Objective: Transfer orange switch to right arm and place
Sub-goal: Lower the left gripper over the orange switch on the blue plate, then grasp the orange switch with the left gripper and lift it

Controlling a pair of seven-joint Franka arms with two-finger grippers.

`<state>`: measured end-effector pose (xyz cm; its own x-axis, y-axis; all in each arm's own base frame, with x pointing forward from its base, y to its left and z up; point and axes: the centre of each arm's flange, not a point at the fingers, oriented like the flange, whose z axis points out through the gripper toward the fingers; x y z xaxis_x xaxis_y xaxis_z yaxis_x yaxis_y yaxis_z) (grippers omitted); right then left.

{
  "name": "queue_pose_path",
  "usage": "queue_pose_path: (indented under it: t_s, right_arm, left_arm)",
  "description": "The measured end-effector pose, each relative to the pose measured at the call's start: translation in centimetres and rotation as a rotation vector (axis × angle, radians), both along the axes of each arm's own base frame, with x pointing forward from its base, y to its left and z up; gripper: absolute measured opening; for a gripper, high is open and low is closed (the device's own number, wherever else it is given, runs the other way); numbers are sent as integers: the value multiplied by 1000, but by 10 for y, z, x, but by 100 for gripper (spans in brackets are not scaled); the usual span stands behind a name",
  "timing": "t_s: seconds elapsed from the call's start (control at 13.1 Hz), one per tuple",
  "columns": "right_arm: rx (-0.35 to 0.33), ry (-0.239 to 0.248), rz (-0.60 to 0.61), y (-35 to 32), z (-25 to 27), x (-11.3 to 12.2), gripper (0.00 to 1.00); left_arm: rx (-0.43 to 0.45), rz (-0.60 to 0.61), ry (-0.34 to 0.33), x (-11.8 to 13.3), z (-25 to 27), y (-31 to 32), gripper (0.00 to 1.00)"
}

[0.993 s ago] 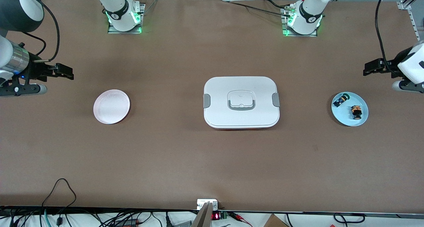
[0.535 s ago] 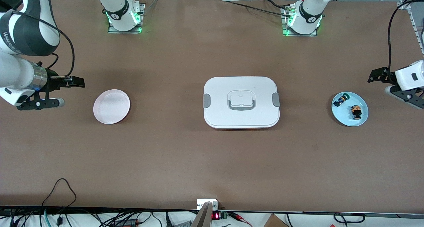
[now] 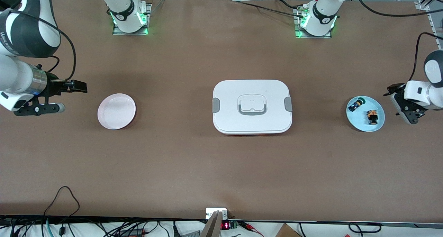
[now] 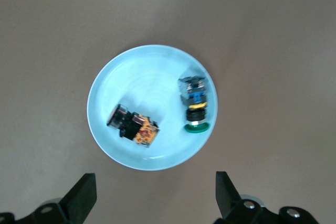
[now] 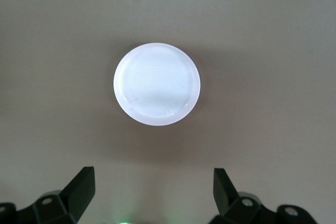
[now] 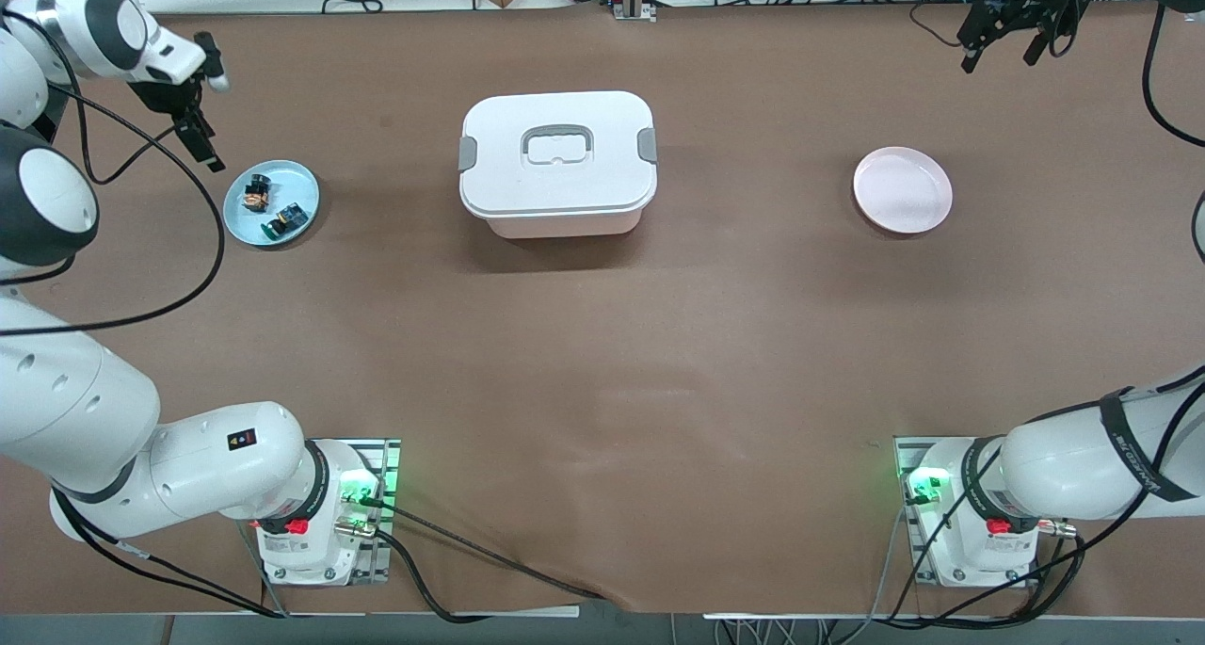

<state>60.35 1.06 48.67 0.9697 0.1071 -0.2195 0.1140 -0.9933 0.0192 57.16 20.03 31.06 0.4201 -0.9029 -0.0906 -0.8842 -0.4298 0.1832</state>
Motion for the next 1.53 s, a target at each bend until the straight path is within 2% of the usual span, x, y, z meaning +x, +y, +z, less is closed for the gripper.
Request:
queue_pose_path:
  t_s: [0.23,0.53,0.76,1.3,1.53]
  right_arm:
    - [1,-27,0,0,13,3,100]
    - [1,-30,0,0,14,4,100]
    - [1,-31,6,3,15,4,100]
    - [2,-28,32,19,14,3,100]
    - [1,-2,20,13,16,-1,100]
  left_arm:
    - [-20,-131,-30,3,-29,-1,100]
    - [-51,-233,-78,0,-77,7,100]
    - [-56,-302,-106,3,-94,9,100]
    - [-93,-349,-130,-5,-121,21,100]
    - [-100,-352,-128,-6,-125,20,100]
